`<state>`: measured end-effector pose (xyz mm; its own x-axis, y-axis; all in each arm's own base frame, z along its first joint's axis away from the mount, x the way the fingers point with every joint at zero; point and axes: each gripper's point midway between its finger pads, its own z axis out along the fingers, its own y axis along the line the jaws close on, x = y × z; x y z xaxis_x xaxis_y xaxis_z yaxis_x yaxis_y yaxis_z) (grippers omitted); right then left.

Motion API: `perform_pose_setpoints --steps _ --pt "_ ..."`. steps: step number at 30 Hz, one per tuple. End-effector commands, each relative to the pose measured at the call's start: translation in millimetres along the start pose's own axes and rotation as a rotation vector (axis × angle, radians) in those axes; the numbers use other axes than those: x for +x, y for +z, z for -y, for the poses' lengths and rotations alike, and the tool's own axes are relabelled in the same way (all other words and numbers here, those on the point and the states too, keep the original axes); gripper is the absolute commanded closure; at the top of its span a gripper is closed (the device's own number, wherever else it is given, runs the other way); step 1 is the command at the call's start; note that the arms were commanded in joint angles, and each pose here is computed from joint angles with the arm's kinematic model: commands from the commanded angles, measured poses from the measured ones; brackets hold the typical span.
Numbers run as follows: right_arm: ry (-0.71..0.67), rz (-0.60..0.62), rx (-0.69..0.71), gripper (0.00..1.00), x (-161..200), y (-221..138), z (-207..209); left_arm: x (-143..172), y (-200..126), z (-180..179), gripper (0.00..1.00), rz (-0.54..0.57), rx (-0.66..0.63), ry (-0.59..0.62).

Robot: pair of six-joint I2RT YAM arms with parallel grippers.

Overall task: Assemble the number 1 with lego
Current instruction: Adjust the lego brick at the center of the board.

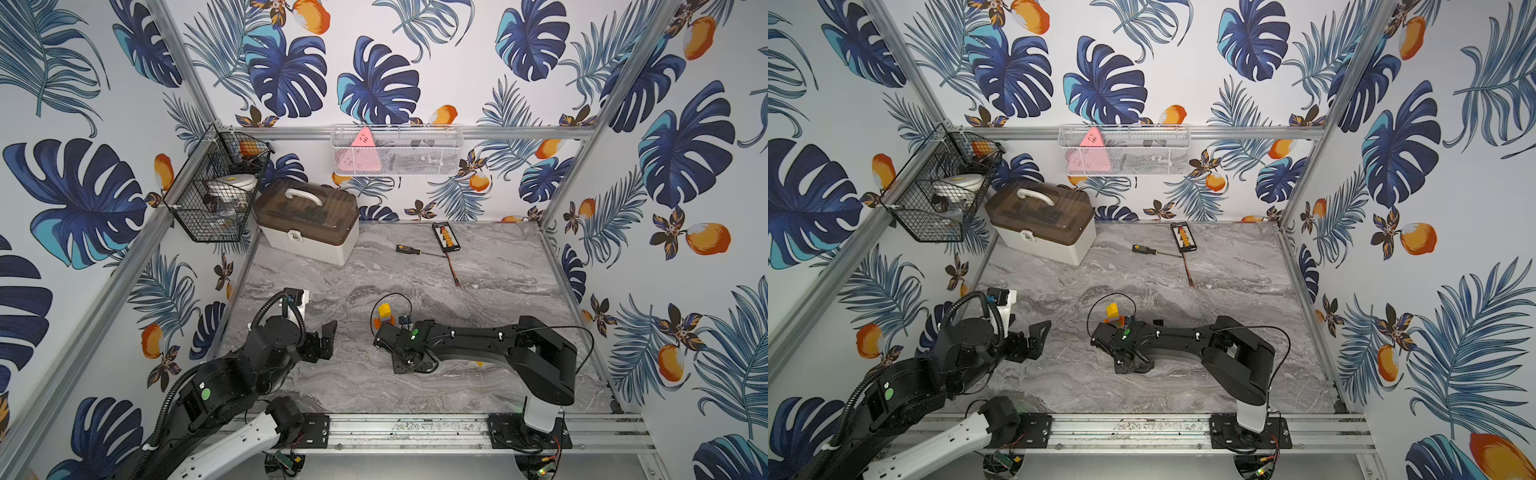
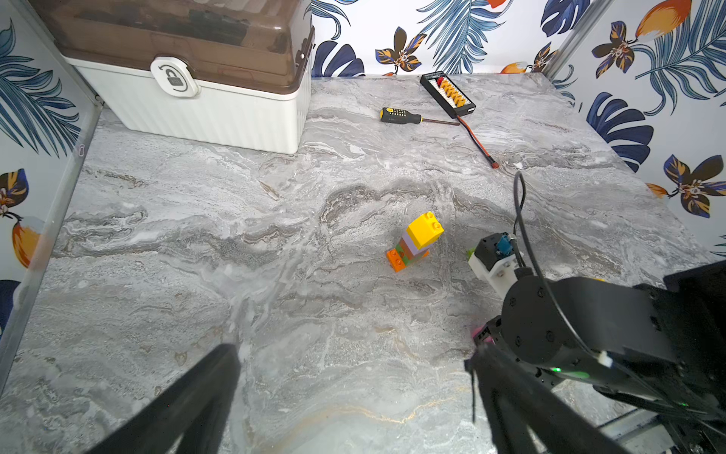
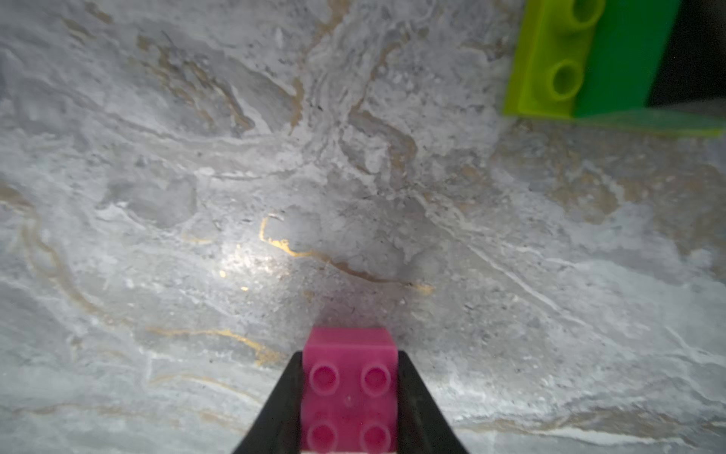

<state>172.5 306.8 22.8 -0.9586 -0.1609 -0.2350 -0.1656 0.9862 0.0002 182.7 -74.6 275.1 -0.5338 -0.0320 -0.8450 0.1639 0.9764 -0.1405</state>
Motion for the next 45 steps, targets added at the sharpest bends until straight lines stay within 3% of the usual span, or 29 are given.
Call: perform_pose_setpoints --steps 1,8,12,19,29,45 --pt "0.008 -0.022 -0.009 0.78 4 3 -2 -3 0 -2 0.01 0.015 -0.015 0.004" --pt "0.002 -0.021 -0.015 0.49 4 -9 0 -2 3 -2 0.01 0.005 -0.02 0.01" --pt "0.003 -0.026 -0.018 0.46 2 -17 1 -2 2 -2 0.01 0.006 -0.019 0.01" --pt "0.057 -0.101 -0.01 0.53 8 -24 6 -3 2 -2 0.01 0.007 -0.022 0.009" --pt "0.085 -0.166 -0.039 0.54 4 -21 -2 -4 -1 -5 0.01 0.023 -0.022 0.0" --pt "0.083 -0.178 0.008 0.55 7 -12 3 -4 -1 -4 0.01 0.023 -0.02 0.001"
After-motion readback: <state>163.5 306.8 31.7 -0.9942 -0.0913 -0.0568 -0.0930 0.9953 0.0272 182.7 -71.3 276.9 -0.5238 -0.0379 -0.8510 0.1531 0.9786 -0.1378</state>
